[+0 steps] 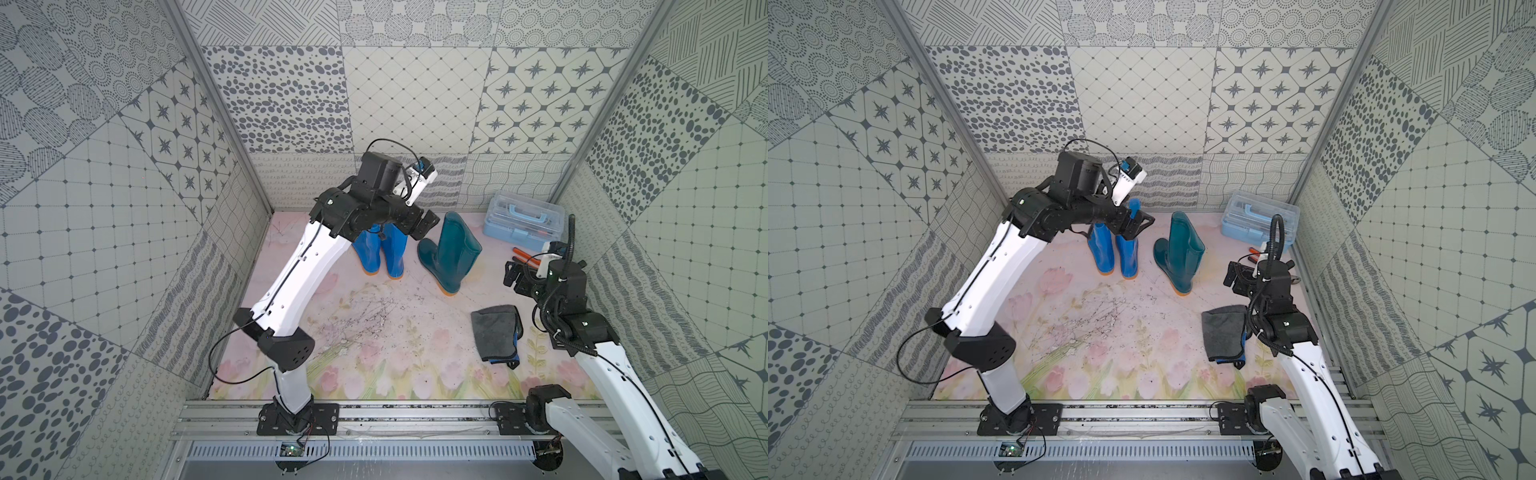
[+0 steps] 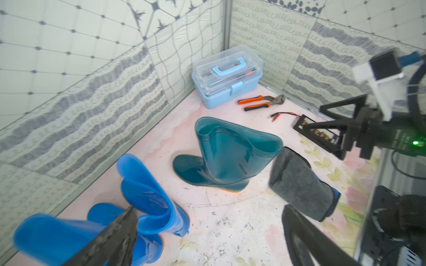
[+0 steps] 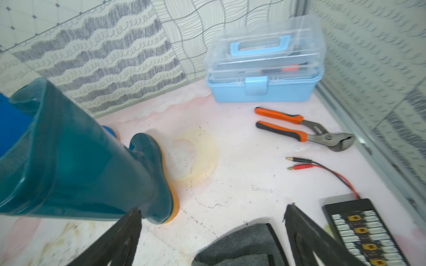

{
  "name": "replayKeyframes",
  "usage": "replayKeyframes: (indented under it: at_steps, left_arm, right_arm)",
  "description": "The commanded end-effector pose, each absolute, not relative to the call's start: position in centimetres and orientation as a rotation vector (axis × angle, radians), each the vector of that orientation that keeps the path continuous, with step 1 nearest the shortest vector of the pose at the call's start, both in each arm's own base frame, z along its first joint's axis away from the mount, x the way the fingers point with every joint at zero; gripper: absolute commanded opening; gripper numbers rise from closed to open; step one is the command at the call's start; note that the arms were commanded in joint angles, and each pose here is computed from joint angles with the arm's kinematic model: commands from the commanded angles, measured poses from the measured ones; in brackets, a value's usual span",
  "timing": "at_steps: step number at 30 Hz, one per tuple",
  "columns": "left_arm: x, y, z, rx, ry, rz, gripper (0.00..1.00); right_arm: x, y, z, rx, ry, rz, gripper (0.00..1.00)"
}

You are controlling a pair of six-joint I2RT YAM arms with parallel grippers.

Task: Wipe the rubber boots with a cloth
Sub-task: Reset both arms

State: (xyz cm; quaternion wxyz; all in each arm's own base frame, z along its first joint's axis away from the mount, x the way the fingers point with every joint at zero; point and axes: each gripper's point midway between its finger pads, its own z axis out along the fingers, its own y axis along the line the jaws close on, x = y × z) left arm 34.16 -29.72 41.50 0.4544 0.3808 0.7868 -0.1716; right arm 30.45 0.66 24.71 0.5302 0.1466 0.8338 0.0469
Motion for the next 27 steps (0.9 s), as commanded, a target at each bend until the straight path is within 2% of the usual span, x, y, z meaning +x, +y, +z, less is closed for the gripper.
replayKeyframes:
  at_steps: [1, 5, 12, 18, 22, 27]
  left_arm:
    - [35.2, -19.1, 42.7, 0.598, 1.894, -0.12, 0.97]
    - [33.2, -11.0, 39.0, 0.399, 1.906, 0.012, 0.97]
    - [30.7, -2.1, 25.9, 0.067, 2.091, 0.169, 0.97]
    - [31.1, -0.7, 14.9, -0.008, 2.14, 0.208, 0.97]
    - [32.3, 0.4, 11.8, -0.125, 2.176, 0.267, 0.97]
    - [35.0, -0.9, 9.5, -0.034, 2.129, 0.238, 0.97]
  right_arm:
    - [30.8, -2.1, 25.0, 0.379, 1.882, -0.05, 0.98]
    - [31.5, -2.1, 24.5, 0.301, 1.782, -0.073, 0.98]
    - [33.6, -1.6, 19.5, 0.176, 1.816, -0.135, 0.98]
    - [35.7, -1.6, 16.4, 0.192, 1.814, -0.098, 0.98]
    - [37.3, -0.9, 14.9, 0.151, 1.794, -0.078, 0.98]
    - [38.6, -0.4, 13.4, 0.109, 1.794, -0.074, 0.98]
